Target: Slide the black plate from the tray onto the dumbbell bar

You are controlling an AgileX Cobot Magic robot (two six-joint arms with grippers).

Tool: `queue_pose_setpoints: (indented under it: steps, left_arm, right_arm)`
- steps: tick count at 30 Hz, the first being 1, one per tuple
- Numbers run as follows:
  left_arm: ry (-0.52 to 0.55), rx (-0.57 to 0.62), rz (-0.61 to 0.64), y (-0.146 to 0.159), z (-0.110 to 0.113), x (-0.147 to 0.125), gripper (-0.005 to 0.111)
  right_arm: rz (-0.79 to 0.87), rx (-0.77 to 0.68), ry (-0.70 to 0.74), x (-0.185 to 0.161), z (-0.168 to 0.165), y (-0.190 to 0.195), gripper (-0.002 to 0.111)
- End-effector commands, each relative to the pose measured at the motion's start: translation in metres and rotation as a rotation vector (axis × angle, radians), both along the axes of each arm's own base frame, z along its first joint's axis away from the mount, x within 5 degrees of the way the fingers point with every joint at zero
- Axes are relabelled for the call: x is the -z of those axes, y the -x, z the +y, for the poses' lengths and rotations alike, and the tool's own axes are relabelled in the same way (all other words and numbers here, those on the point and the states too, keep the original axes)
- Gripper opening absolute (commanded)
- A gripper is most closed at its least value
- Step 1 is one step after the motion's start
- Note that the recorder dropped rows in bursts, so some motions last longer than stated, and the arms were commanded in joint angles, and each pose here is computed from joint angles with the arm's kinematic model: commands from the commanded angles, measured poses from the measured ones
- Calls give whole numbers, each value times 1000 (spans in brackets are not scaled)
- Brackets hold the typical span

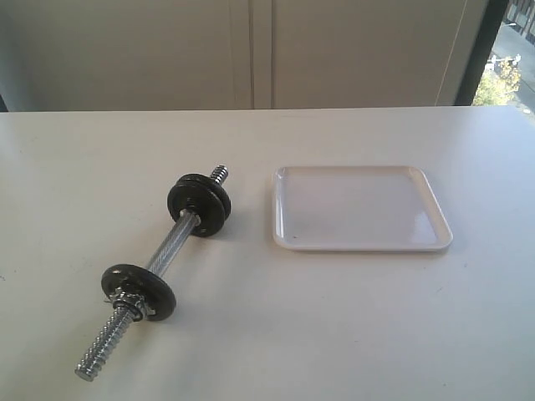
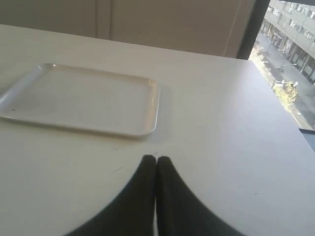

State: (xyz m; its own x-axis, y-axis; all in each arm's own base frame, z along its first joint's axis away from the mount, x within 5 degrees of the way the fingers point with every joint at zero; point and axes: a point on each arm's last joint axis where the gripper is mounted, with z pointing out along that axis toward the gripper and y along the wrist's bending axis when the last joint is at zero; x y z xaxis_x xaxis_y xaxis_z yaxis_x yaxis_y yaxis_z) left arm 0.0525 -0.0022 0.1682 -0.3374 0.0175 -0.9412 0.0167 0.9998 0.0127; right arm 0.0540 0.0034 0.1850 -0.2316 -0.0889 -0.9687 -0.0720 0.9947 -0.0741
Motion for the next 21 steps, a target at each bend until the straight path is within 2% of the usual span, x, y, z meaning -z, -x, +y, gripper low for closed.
queue_pose_setpoints:
  steps: [1, 21]
  left_arm:
    - [14, 7, -7, 0, -1, 0, 0]
    - [14, 7, -7, 0, -1, 0, 0]
  right_arm:
    - [-17, 3, -8, 0, 0, 0, 0]
    - [-13, 2, -22, 0, 0, 0, 0]
